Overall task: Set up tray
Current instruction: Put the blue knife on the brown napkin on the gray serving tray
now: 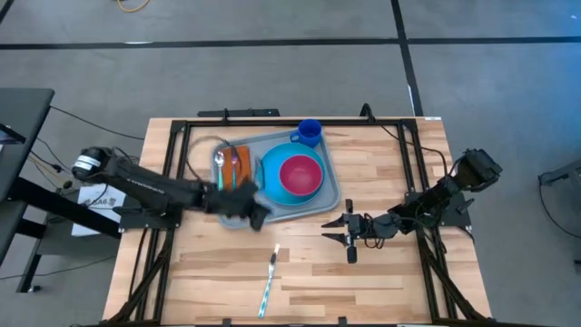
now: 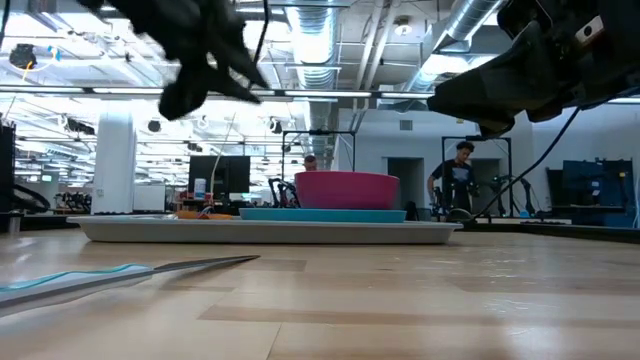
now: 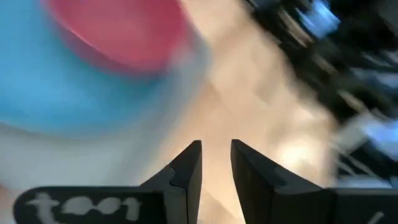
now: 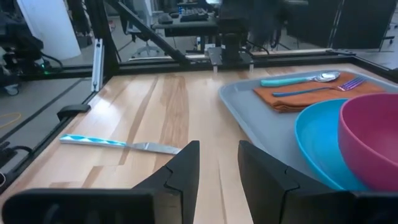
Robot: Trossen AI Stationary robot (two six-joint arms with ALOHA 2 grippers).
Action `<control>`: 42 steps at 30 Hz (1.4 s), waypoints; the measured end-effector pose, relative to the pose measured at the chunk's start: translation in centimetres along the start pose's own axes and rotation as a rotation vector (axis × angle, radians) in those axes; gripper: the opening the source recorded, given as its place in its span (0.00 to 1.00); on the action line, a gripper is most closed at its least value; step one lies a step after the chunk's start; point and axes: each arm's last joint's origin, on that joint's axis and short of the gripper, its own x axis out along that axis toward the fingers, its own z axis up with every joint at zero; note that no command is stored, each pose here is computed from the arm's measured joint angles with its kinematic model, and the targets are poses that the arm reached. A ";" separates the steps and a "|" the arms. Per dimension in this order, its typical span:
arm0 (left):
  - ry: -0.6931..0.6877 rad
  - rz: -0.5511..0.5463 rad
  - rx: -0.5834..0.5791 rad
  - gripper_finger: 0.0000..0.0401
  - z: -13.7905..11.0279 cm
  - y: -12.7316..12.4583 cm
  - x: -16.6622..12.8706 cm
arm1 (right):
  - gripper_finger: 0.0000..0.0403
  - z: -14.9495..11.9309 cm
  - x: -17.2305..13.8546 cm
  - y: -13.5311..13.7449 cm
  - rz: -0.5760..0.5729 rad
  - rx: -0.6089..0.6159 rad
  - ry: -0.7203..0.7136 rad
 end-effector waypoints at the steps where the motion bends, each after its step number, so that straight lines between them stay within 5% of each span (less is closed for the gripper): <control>1: 0.048 -0.034 -0.022 0.18 -0.8 -1.2 -0.1 | 0.26 0.0 0.0 0.0 0.000 -0.002 0.004; 8: 0.334 0.069 -0.051 0.18 -8.1 -6.9 0.3 | 0.26 -0.4 0.0 0.0 -0.004 0.104 0.028; 12: 0.421 0.218 -0.005 0.18 -11.5 -8.6 2.3 | 0.26 -0.6 0.0 0.0 -0.007 0.148 0.055; 18: 0.570 0.291 0.068 0.18 -15.3 -10.2 6.9 | 0.26 -1.5 -0.2 0.0 -0.024 0.199 0.129; 26: 0.661 0.421 0.123 0.18 -15.3 -11.1 10.1 | 0.26 -1.9 -0.4 0.2 -0.024 0.202 0.171; 39: 0.610 0.475 0.128 0.18 -15.0 -9.7 10.6 | 0.26 -2.0 -0.4 0.1 -0.028 0.199 0.176; 42: 0.623 0.458 0.203 0.18 -15.1 -9.6 10.6 | 0.26 -2.0 -0.4 0.1 -0.028 0.199 0.176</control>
